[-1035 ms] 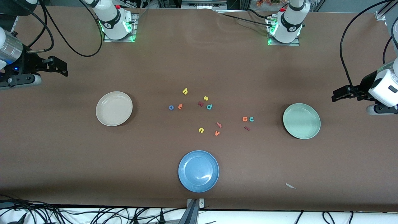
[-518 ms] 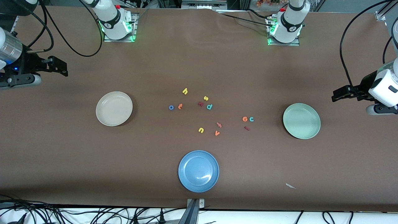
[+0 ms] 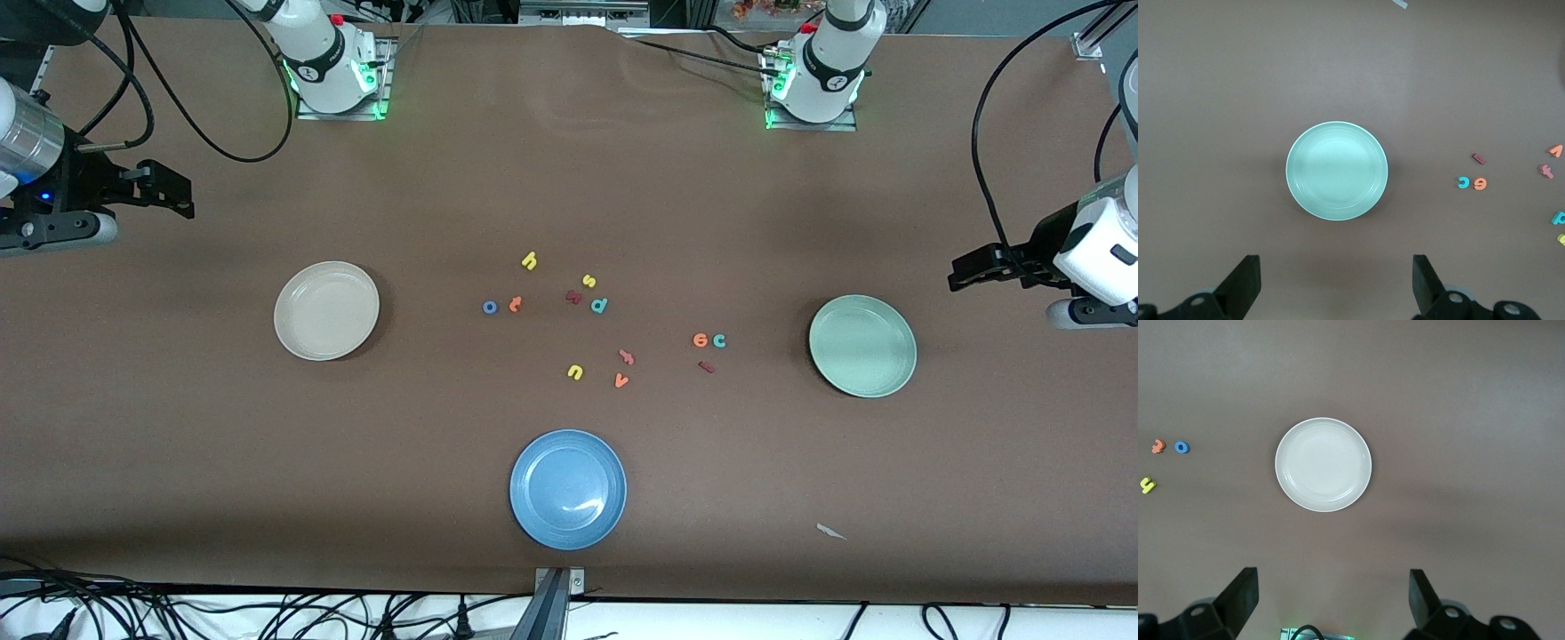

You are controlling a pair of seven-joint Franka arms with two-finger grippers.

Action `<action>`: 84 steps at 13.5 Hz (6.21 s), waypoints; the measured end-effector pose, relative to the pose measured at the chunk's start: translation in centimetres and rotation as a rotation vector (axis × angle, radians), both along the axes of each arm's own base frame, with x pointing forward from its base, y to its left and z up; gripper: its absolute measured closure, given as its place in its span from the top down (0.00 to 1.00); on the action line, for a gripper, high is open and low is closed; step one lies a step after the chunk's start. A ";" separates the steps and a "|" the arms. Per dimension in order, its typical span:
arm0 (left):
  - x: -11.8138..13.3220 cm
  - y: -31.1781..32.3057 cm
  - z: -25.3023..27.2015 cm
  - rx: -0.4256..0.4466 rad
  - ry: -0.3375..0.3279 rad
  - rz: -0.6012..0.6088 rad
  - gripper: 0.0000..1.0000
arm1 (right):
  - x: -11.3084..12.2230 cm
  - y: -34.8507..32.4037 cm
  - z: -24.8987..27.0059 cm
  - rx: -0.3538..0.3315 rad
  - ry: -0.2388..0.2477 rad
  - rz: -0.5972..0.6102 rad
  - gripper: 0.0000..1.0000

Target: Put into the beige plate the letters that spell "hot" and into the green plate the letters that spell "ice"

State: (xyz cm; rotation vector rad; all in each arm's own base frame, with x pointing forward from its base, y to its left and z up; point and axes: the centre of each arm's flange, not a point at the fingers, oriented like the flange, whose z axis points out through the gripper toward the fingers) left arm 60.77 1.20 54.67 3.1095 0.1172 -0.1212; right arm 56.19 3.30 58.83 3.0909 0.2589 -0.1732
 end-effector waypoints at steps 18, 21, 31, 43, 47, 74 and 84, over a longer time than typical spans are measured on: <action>0.0 -0.2 0.0 0.000 0.000 -0.004 1.00 | 0.0 0.0 0.0 0.000 0.001 -0.001 1.00; 0.0 -0.2 0.0 0.000 0.000 -0.004 1.00 | 0.0 0.0 0.0 0.000 0.001 -0.001 1.00; 0.1 -0.5 -0.6 -0.001 0.011 -0.008 1.00 | 0.0 0.0 0.0 0.000 0.001 -0.001 1.00; 1.3 -6.1 -6.6 0.003 0.110 -0.009 1.00 | 0.0 -0.3 -0.1 0.000 0.004 -0.006 1.00; 1.7 -9.8 -10.5 0.001 0.172 -0.016 1.00 | 0.1 -1.3 -0.3 -0.001 0.010 -0.024 1.00; -1.4 -22.3 -34.8 -0.058 0.080 0.153 0.78 | -0.3 -0.7 1.7 0.031 0.040 -0.008 1.00; -1.4 -22.4 -37.4 -0.069 0.068 0.177 0.48 | -0.2 -0.8 1.7 0.031 0.035 -0.010 1.00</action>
